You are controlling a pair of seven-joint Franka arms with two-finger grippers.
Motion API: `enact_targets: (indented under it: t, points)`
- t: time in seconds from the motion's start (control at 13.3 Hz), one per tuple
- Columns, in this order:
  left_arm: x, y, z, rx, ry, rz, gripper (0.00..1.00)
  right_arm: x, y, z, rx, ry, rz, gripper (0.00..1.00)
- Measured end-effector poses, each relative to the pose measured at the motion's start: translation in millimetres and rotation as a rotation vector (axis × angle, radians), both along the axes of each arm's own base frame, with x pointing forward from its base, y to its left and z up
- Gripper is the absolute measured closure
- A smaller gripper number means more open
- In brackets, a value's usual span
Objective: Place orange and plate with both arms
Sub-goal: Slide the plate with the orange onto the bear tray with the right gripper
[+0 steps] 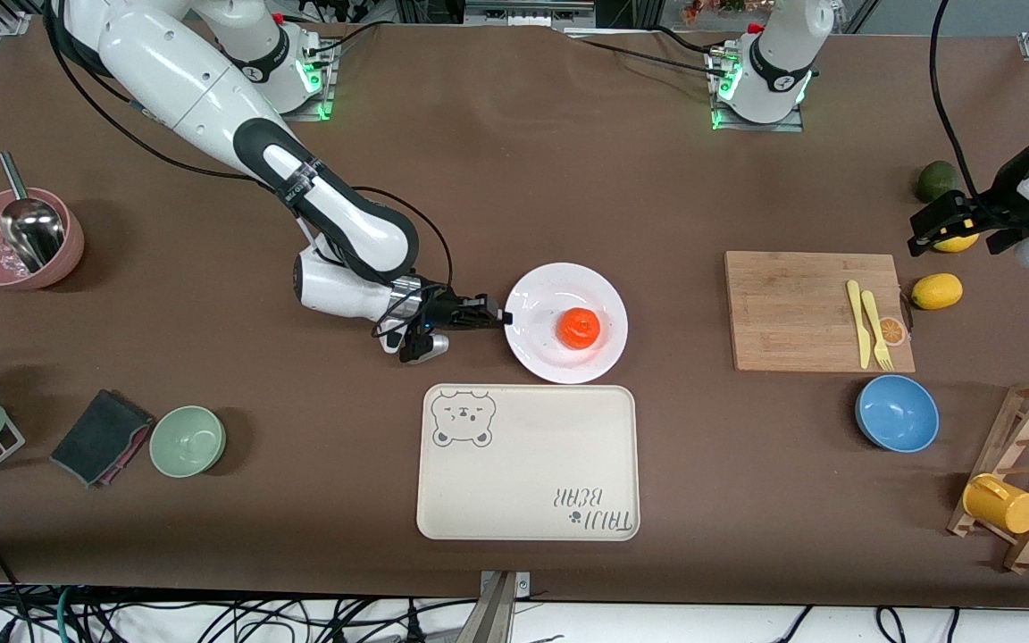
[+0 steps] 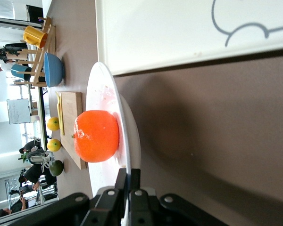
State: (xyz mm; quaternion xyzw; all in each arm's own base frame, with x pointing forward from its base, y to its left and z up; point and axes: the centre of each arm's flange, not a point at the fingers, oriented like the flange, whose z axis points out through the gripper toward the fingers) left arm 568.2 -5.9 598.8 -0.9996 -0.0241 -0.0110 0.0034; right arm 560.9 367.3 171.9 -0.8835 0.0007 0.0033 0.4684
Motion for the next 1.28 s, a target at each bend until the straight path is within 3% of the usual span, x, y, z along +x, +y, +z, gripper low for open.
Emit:
enact_targets:
  t: [0.3,0.6,0.98,1.28]
  points:
    - [0,0,0,0.000,0.000,0.000,0.00,36,-10,28,0.032,-0.037,-0.072,0.96]
    - [0,0,0,0.000,0.000,0.000,0.00,82,-34,42,0.057,-0.033,-0.190,0.96]
    - [0,0,0,0.000,0.001,0.000,0.00,129,-51,16,0.065,-0.027,-0.299,0.96]
    - [0,0,0,0.000,0.001,0.000,0.00,141,-46,-24,0.045,-0.028,-0.318,0.96]
